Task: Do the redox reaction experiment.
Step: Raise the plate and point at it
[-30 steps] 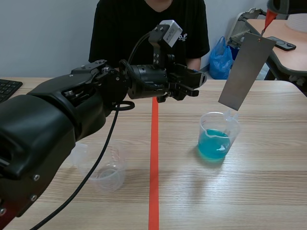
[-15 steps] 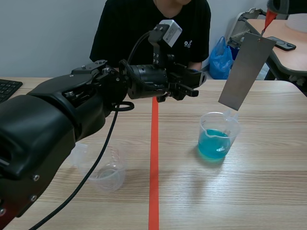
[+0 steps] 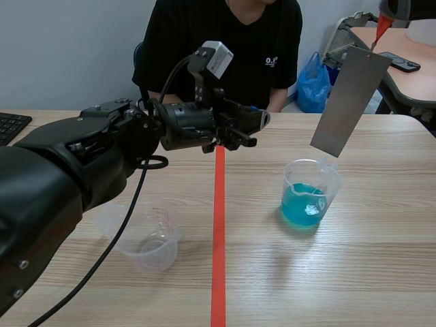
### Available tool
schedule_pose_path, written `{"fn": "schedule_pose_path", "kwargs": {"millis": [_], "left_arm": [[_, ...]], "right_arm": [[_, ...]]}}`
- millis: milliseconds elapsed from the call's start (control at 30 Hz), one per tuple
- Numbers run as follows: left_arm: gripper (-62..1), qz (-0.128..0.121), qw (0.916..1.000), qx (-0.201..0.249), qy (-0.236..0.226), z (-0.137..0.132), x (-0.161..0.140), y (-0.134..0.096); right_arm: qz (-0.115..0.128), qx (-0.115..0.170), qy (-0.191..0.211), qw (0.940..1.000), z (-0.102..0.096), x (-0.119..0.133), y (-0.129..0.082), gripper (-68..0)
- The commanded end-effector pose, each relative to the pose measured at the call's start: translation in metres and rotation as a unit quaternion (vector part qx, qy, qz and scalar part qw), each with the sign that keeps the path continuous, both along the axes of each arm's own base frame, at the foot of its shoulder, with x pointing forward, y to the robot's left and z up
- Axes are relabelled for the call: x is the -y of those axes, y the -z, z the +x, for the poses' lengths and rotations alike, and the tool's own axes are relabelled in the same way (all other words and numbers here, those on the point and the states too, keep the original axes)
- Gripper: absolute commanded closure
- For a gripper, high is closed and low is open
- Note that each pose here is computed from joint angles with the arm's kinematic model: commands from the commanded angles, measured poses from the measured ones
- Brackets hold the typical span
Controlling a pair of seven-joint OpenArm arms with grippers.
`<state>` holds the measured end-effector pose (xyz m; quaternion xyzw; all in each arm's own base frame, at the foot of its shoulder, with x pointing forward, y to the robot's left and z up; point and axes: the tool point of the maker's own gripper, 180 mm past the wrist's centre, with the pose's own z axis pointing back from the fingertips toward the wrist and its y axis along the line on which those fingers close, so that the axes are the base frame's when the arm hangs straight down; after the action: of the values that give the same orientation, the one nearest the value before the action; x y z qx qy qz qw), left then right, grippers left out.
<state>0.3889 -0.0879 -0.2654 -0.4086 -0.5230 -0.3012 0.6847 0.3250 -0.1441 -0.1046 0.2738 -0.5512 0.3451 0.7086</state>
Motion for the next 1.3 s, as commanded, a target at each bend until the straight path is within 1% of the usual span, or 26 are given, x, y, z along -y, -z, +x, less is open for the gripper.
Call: {"fn": "schedule_pose_path", "kwargs": {"millis": [0, 200, 267, 367, 433, 533, 633, 733, 900, 1000, 1167, 1200, 1267], "left_arm": [[-3.6, -0.011, 0.9998, 0.016, -0.002, 0.005, -0.001, -0.013], [-3.6, 0.002, 0.9999, 0.011, -0.001, 0.004, -0.004, -0.008], [-3.6, -0.002, 0.9998, 0.018, -0.009, 0.007, -0.012, -0.009], [-3.6, -0.011, 0.9987, 0.041, -0.029, 0.016, -0.034, -0.017], [-3.6, 0.001, 0.9977, 0.055, -0.039, 0.02, -0.052, -0.02], [-3.6, 0.032, 0.9953, 0.073, -0.056, 0.027, -0.085, -0.022], [-3.6, 0.067, 0.991, 0.083, -0.081, 0.03, -0.128, -0.019], [-3.6, 0.088, 0.985, 0.094, -0.115, 0.027, -0.177, -0.017], [-3.6, 0.13, 0.9734, 0.092, -0.165, 0.006, -0.248, -0.009], [-3.6, 0.155, 0.9666, 0.082, -0.187, -0.012, -0.281, 0.001], [-3.6, 0.199, 0.9571, 0.072, -0.198, -0.054, -0.312, 0.027], [-3.6, 0.205, 0.9561, 0.067, -0.198, -0.063, -0.316, 0.033], [-3.6, 0.209, 0.9561, 0.061, -0.196, -0.084, -0.32, 0.043]], "right_arm": [[0.001, 0.019, -0.008, 0.9998, -0.002, -0.001, -0.013, -1.5], [0.001, 0.019, -0.008, 0.9998, -0.002, -0.001, -0.013, -1.5], [0.001, 0.019, -0.008, 0.9998, -0.002, -0.001, -0.013, -1.5], [0.001, 0.019, -0.008, 0.9998, -0.002, -0.001, -0.013, -1.5], [0.001, 0.019, -0.008, 0.9998, -0.002, -0.001, -0.013, -1.5], [0.001, 0.019, -0.008, 0.9998, -0.002, -0.001, -0.013, -1.5], [0.001, 0.019, -0.008, 0.9998, -0.002, -0.001, -0.013, -1.5], [0.001, 0.019, -0.008, 0.9998, -0.002, -0.001, -0.013, -1.5], [0.001, 0.019, -0.008, 0.9998, -0.002, -0.001, -0.013, -1.5], [0.001, 0.019, -0.008, 0.9998, -0.002, -0.001, -0.013, -1.5], [0.002, 0.019, -0.008, 0.9998, -0.002, -0.001, -0.013, -1.5], [0.002, 0.019, -0.008, 0.9998, -0.002, -0.001, -0.013, -1.5], [0.002, 0.019, -0.008, 0.9998, -0.002, -0.001, -0.013, -1.5]]}}
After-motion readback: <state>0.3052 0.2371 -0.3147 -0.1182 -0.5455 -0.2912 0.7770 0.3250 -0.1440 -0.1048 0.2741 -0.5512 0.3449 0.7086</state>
